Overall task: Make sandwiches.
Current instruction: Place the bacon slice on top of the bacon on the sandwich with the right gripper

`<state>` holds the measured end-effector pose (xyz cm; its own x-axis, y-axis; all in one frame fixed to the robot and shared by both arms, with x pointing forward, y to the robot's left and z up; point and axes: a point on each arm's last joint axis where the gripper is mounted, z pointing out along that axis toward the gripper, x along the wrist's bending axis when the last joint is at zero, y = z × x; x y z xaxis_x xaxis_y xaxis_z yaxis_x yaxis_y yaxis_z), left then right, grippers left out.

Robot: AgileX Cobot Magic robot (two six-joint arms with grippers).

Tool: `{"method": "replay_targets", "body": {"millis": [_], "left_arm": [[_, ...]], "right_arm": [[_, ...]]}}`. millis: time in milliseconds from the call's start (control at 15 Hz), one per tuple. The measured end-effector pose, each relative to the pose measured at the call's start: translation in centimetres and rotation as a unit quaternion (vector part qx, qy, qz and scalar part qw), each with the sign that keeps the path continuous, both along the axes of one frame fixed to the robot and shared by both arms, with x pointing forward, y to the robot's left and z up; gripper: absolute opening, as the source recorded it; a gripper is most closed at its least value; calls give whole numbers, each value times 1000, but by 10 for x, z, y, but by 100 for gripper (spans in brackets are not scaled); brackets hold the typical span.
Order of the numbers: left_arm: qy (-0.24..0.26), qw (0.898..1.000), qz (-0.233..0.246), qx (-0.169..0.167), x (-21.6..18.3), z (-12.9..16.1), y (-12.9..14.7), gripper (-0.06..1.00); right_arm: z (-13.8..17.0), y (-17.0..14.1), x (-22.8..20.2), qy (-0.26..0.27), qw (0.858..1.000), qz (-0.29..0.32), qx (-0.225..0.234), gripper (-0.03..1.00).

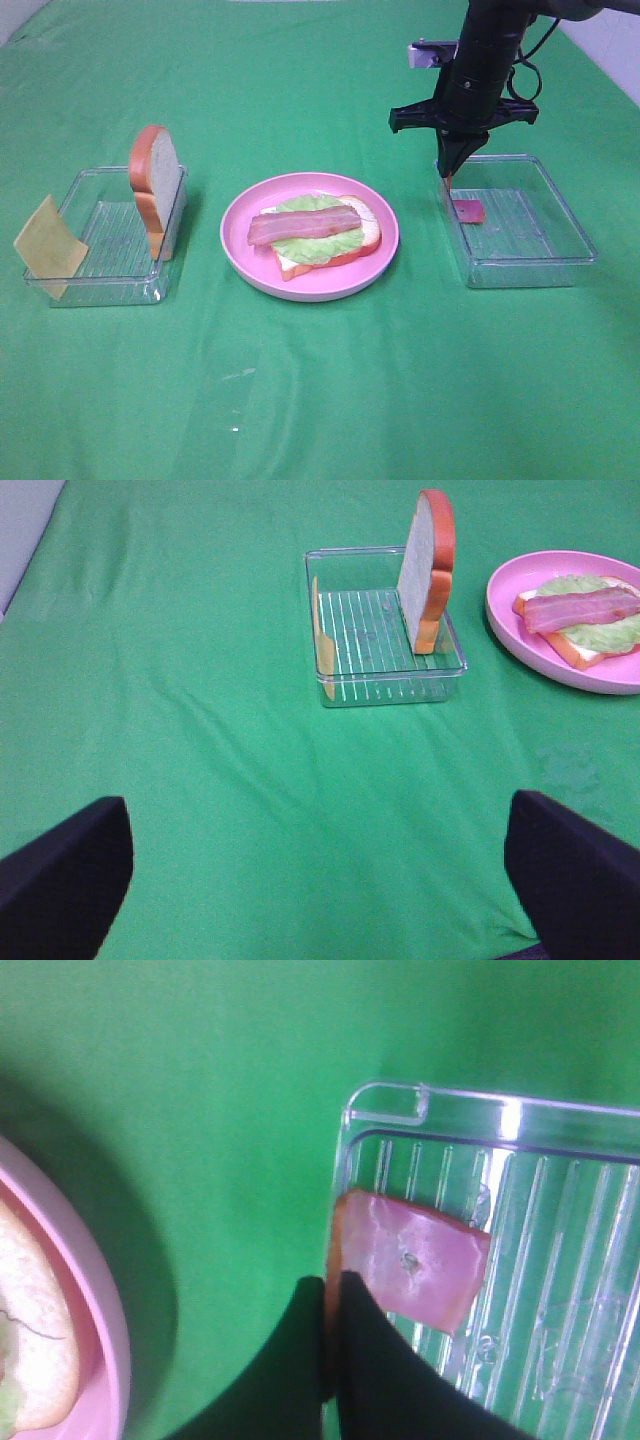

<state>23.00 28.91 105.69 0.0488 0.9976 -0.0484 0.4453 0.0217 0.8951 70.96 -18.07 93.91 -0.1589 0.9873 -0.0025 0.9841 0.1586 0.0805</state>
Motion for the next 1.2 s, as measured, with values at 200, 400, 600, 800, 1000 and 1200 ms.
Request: {"method": "replay_targets", "body": {"millis": [200, 400, 600, 800, 1000, 1200], "left_arm": [[0, 1000, 0, 0, 0, 0, 0, 92], [0, 1000, 0, 0, 0, 0, 0, 92], [0, 1000, 0, 0, 0, 0, 0, 92], [0, 1000, 0, 0, 0, 0, 0, 92], [0, 1000, 0, 0, 0, 0, 0, 92], [0, 1000, 0, 0, 0, 0, 0, 92]], "right_arm": [[0, 0, 0, -1, 1000, 3, 0, 1], [6, 0, -2, 0, 1000, 19, -2, 1], [48, -5, -9, -32, 999, 30, -10, 1], [80, -8, -17, -61, 998, 30, -11, 1], [106, -9, -25, -87, 996, 28, 2, 1], [107, -5, -26, -82, 996, 36, 24, 1]]}}
